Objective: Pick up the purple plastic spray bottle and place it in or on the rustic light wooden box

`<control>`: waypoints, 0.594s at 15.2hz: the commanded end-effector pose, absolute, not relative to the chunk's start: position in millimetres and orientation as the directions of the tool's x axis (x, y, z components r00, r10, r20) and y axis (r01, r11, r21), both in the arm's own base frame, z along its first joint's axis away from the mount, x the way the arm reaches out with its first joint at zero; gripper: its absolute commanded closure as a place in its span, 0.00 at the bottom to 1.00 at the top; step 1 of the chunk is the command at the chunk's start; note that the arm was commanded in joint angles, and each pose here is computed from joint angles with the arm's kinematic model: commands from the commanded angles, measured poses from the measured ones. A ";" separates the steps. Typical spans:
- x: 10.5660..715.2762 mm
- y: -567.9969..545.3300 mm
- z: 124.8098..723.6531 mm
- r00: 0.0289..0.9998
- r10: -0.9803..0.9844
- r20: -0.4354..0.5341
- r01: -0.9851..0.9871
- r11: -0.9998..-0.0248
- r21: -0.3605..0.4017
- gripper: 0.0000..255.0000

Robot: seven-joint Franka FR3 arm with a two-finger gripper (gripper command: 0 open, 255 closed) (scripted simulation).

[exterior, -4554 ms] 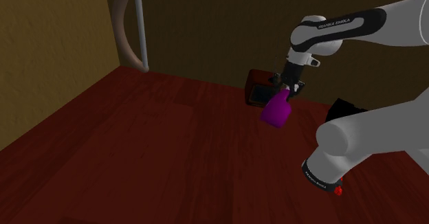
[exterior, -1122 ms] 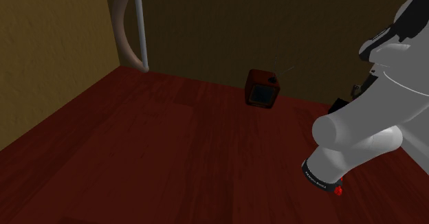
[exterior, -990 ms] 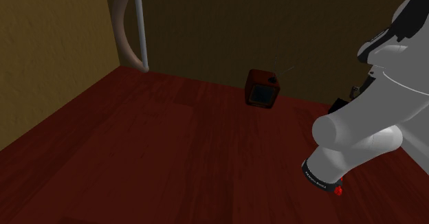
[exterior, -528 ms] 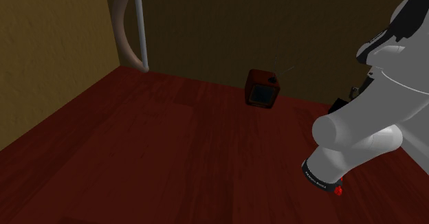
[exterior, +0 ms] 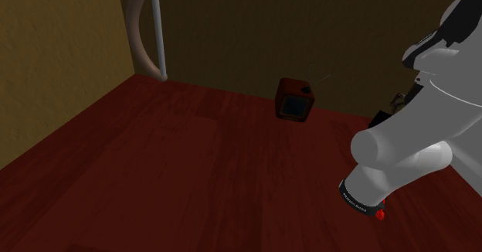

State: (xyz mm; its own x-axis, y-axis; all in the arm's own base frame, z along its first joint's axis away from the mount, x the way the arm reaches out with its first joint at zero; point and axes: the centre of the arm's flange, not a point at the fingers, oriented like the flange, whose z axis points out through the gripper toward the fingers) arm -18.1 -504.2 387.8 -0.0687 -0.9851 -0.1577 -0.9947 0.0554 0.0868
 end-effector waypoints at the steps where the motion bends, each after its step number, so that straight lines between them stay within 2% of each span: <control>1: -16.8 -507.7 412.8 -0.069 -0.985 -0.158 -0.995 0.056 0.087 0.00; 9: -16.0 -509.4 423.0 -0.069 -0.985 -0.158 -0.995 0.056 0.087 0.00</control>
State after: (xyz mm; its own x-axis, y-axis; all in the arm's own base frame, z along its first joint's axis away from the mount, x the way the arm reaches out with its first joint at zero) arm -16.0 -509.4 422.9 -0.0690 -0.9850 -0.1584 -0.9947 0.0557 0.0870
